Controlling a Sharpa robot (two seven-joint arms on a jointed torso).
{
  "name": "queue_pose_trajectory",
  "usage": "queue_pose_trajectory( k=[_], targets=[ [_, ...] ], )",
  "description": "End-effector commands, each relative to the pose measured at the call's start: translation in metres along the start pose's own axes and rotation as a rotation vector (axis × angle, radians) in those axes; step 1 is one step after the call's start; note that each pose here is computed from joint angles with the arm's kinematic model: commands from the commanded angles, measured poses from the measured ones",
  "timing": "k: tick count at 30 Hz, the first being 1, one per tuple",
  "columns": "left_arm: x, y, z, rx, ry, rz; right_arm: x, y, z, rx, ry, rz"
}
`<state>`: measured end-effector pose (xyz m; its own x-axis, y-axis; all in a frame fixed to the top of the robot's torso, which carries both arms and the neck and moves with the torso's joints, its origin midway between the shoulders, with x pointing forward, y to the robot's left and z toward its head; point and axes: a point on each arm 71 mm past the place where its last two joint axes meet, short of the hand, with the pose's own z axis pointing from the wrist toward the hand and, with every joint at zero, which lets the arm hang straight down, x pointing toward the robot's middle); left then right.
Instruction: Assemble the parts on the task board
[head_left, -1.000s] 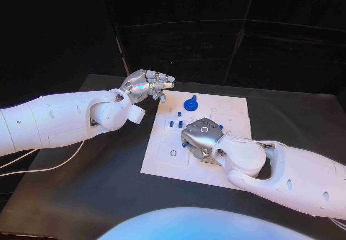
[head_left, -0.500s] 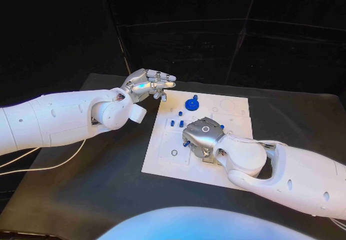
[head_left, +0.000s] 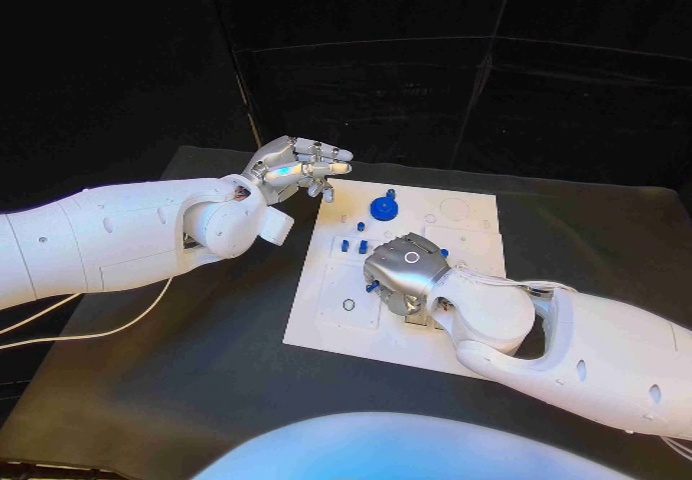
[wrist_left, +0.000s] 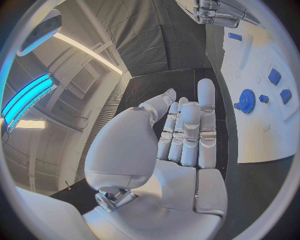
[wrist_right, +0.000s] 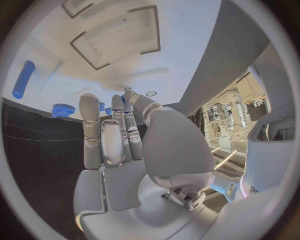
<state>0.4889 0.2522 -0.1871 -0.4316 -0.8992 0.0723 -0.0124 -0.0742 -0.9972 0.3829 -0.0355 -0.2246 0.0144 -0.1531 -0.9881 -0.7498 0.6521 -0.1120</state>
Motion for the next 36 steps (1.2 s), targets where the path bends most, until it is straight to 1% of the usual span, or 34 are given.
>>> queue_pose_trajectory(
  k=[1, 9, 23, 36],
  targets=[
    [0.0011, -0.0013, 0.0007, 0.009, 0.006, 0.001, -0.0020, -0.0005, 0.0002, 0.002, -0.019, -0.004],
    [0.0013, -0.0014, 0.0005, 0.009, 0.007, 0.000, 0.0006, -0.0029, 0.0017, 0.011, -0.002, -0.011],
    [0.0019, -0.0015, 0.0007, 0.007, 0.009, -0.001, 0.0009, -0.0042, 0.0045, 0.032, -0.007, -0.010],
    [0.0026, -0.0016, 0.0009, 0.006, 0.011, -0.001, 0.0034, -0.0038, 0.0072, 0.027, 0.019, -0.017]
  ],
)
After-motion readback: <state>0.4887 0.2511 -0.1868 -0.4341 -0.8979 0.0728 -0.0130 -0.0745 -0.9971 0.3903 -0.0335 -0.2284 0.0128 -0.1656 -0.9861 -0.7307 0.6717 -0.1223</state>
